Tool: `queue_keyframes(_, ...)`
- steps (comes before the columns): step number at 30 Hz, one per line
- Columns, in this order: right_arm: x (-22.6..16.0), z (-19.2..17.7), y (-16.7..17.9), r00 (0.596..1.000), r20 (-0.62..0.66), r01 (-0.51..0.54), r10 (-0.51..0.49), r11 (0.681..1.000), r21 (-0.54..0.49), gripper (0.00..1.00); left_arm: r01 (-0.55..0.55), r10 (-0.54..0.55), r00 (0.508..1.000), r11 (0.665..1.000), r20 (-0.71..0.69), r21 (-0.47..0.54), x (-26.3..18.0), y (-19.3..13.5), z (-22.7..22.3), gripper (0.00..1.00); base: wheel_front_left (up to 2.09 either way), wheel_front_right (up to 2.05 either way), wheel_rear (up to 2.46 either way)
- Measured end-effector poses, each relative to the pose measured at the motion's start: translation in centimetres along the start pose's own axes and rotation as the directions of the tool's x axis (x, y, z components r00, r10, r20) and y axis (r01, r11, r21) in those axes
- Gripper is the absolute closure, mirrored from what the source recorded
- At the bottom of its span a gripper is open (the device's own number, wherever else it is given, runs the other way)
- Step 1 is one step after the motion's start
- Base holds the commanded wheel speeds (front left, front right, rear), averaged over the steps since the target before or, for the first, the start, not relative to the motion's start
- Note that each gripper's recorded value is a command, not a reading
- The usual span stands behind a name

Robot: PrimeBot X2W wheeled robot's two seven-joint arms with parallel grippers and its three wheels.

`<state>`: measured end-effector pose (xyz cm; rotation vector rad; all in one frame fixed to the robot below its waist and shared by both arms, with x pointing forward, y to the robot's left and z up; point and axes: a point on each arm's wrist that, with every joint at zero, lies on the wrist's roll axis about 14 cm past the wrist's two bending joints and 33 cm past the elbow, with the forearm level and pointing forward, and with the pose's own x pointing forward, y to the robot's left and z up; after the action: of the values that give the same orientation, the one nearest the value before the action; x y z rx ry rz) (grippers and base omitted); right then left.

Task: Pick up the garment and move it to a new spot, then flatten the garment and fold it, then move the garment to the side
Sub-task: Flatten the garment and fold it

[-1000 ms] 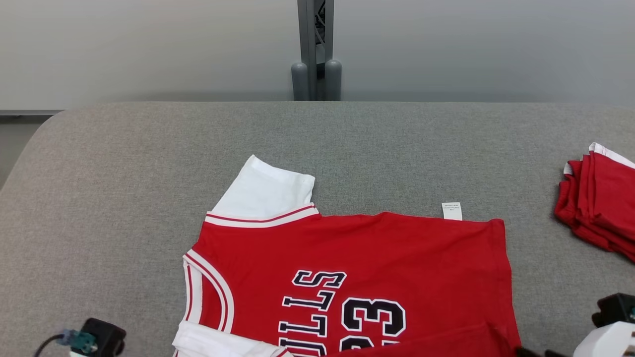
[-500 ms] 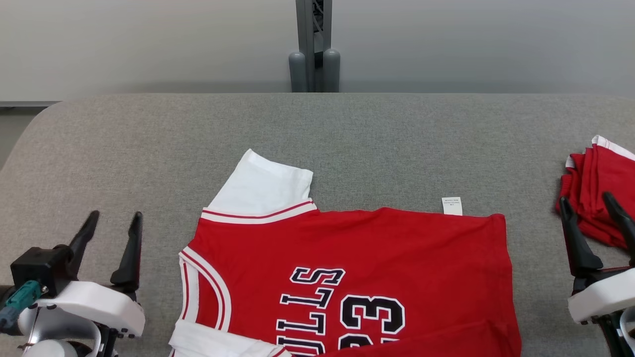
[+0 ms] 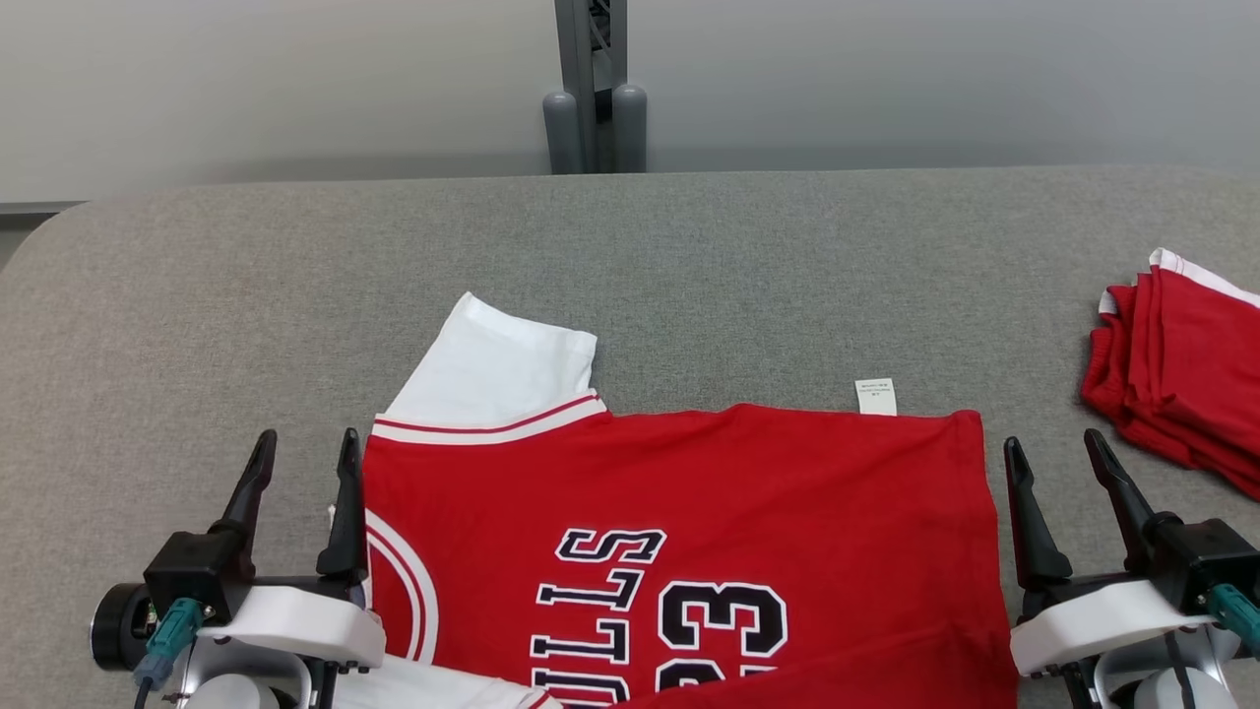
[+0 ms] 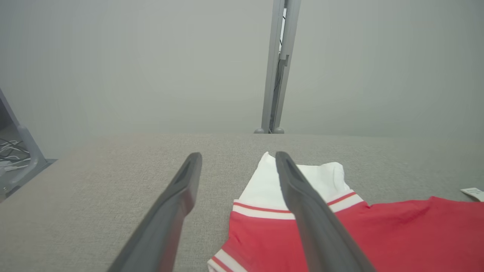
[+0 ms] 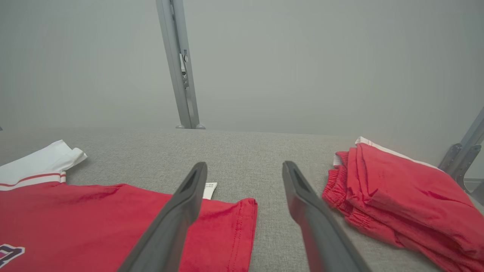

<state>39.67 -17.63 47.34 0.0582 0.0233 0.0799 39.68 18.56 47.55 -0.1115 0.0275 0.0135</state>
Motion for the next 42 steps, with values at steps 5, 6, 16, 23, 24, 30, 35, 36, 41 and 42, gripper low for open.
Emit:
queue_keyframes(5,0.9,-0.4,-0.3,1.000,-0.009,0.013,-0.013,1.000,0.014,0.00,0.026,-0.026,1.000,0.999,-0.002,0.030,0.5,-0.4,-0.3,0.00,0.00,0.00,0.00)
queue_keyframes(6,1.2,-0.7,-0.4,1.000,-0.019,0.016,-0.015,1.000,0.016,0.00,0.033,-0.033,0.999,0.999,0.000,0.039,0.7,-0.5,-0.3,0.00,0.00,0.00,0.00)
queue_keyframes(16,4.9,-6.4,-1.7,0.940,-0.342,0.094,-0.017,0.973,0.211,0.00,0.081,-0.079,0.996,0.995,-0.039,0.065,2.7,-0.7,-1.8,0.00,0.00,0.00,0.00)
queue_keyframes(23,6.6,-9.0,-1.1,0.879,-0.473,0.073,0.053,0.967,0.244,0.00,0.057,-0.052,0.996,0.996,-0.068,0.071,2.7,0.5,-2.8,0.00,0.00,0.00,0.00)
queue_keyframes(24,6.8,-9.2,-1.1,0.875,-0.481,0.072,0.057,0.967,0.246,0.00,0.052,-0.047,0.996,0.996,-0.070,0.071,2.6,0.8,-2.9,0.00,0.00,0.00,0.00)
queue_keyframes(30,6.9,-10.0,-0.9,0.850,-0.521,0.064,0.082,0.964,0.256,0.00,0.044,-0.040,0.997,0.996,-0.066,0.072,2.6,1.3,-2.8,0.00,0.00,0.00,0.00)
queue_keyframes(35,7.0,-10.2,-0.3,0.836,-0.537,0.045,0.110,0.963,0.267,0.00,0.052,-0.048,0.997,0.996,-0.054,0.067,2.8,1.1,-2.4,0.00,0.00,0.00,0.00)
queue_keyframes(36,7.0,-10.3,-0.1,0.833,-0.541,0.039,0.117,0.962,0.269,0.00,0.053,-0.050,0.997,0.996,-0.053,0.068,2.9,1.0,-2.4,0.00,0.00,0.00,0.00)
queue_keyframes(41,7.0,-10.5,0.6,0.819,-0.553,0.021,0.149,0.957,0.289,1.00,0.059,-0.055,0.997,0.996,-0.050,0.070,3.3,0.9,-2.4,0.00,0.00,0.00,0.00)
queue_keyframes(42,7.0,-10.5,0.7,0.820,-0.552,0.019,0.154,0.955,0.295,1.00,0.061,-0.057,0.997,0.996,-0.052,0.071,3.3,0.9,-2.4,0.00,0.00,0.00,0.00)
